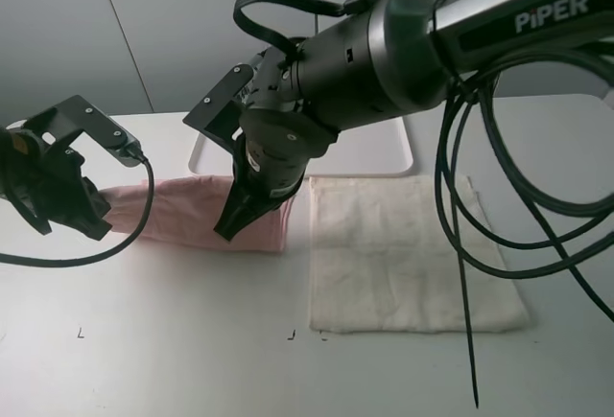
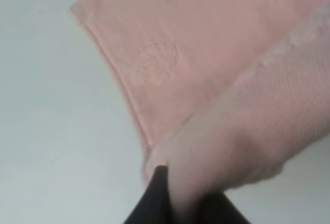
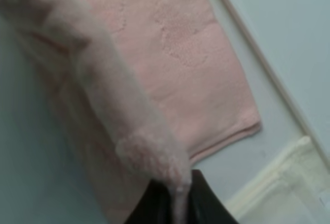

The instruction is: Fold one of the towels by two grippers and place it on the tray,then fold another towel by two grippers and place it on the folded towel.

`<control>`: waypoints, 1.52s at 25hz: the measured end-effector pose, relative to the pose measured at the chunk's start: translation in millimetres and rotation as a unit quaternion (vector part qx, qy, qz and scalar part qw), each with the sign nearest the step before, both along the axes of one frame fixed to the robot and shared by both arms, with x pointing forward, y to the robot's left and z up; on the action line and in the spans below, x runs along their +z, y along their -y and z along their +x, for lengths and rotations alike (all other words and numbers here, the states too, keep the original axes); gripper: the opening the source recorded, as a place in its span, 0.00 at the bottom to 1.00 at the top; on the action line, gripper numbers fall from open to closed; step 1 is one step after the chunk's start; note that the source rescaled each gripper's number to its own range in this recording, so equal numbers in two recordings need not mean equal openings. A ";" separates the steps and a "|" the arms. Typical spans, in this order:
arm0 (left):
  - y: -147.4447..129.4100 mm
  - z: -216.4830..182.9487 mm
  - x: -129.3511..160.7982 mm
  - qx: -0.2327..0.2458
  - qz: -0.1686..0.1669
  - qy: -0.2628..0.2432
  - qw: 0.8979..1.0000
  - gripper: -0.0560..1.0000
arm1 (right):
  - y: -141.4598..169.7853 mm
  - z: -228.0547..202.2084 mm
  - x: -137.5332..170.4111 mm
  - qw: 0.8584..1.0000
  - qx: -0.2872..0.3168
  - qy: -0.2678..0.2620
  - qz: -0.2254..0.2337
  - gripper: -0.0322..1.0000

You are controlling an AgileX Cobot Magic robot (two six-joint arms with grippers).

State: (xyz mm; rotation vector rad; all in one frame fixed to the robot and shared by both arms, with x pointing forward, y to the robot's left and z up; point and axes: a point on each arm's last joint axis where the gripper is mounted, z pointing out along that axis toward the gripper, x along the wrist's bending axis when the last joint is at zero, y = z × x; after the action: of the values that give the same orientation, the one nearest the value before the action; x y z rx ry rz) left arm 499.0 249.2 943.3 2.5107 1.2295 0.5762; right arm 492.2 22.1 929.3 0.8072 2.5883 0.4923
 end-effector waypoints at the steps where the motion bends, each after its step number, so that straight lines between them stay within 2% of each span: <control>1: -1.4 1.7 -0.6 0.005 -0.003 0.005 1.000 0.07 | 0.5 3.3 -3.2 1.000 -0.006 0.002 0.004 0.03; 6: -0.2 11.1 -12.5 0.011 -0.012 0.019 1.000 0.08 | 7.6 21.6 -14.8 0.999 -0.036 0.007 0.027 0.03; 8: 0.8 15.1 -14.2 0.015 -0.019 0.035 0.999 0.15 | 11.4 29.8 -17.9 0.998 -0.042 0.011 0.036 0.10; 9: 0.5 16.9 -13.6 0.021 -0.024 0.044 0.999 0.21 | 13.1 33.2 -19.6 0.998 -0.048 0.010 0.042 0.16; 10: 0.5 19.1 -12.1 0.028 -0.032 0.058 0.997 0.28 | 13.4 34.7 -20.1 0.998 -0.050 0.010 0.048 0.28; 14: -8.4 26.0 -8.0 0.078 -0.062 0.090 0.991 0.80 | 11.8 36.6 -22.8 0.994 -0.074 0.003 0.075 0.90; 15: -11.9 26.7 -7.8 0.088 -0.065 0.092 0.990 0.91 | 11.7 36.6 -22.7 0.993 -0.081 0.001 0.080 0.96; 17: -19.0 27.1 -8.2 0.105 -0.066 0.088 0.988 0.96 | 12.4 36.5 -23.0 0.993 -0.091 -0.002 0.081 0.99; 22: -30.6 29.1 -8.0 0.151 -0.070 0.053 0.985 0.88 | 18.7 37.0 -21.2 0.992 -0.119 -0.015 0.036 1.00; 26: -31.2 50.2 -1.6 0.175 -0.060 -0.009 0.983 0.88 | 16.1 41.8 -9.3 0.988 -0.133 -0.071 0.045 1.00; 31: -30.5 74.1 -10.5 0.214 -0.039 -0.118 0.969 0.91 | 20.5 52.4 5.5 0.972 -0.152 -0.161 0.078 1.00; 34: -30.0 84.2 -17.9 0.239 -0.038 -0.147 0.959 0.92 | 21.2 51.1 7.4 0.971 -0.144 -0.179 0.070 1.00; 38: -29.3 93.4 -31.5 0.249 -0.035 -0.164 0.954 0.92 | 21.6 49.1 7.0 0.970 -0.141 -0.189 0.064 1.00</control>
State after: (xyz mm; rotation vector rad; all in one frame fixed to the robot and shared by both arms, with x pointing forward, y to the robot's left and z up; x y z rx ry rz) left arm 592.4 278.6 911.8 2.2935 1.9946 0.2082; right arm 541.3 0.5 936.3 1.4111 2.7286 0.4597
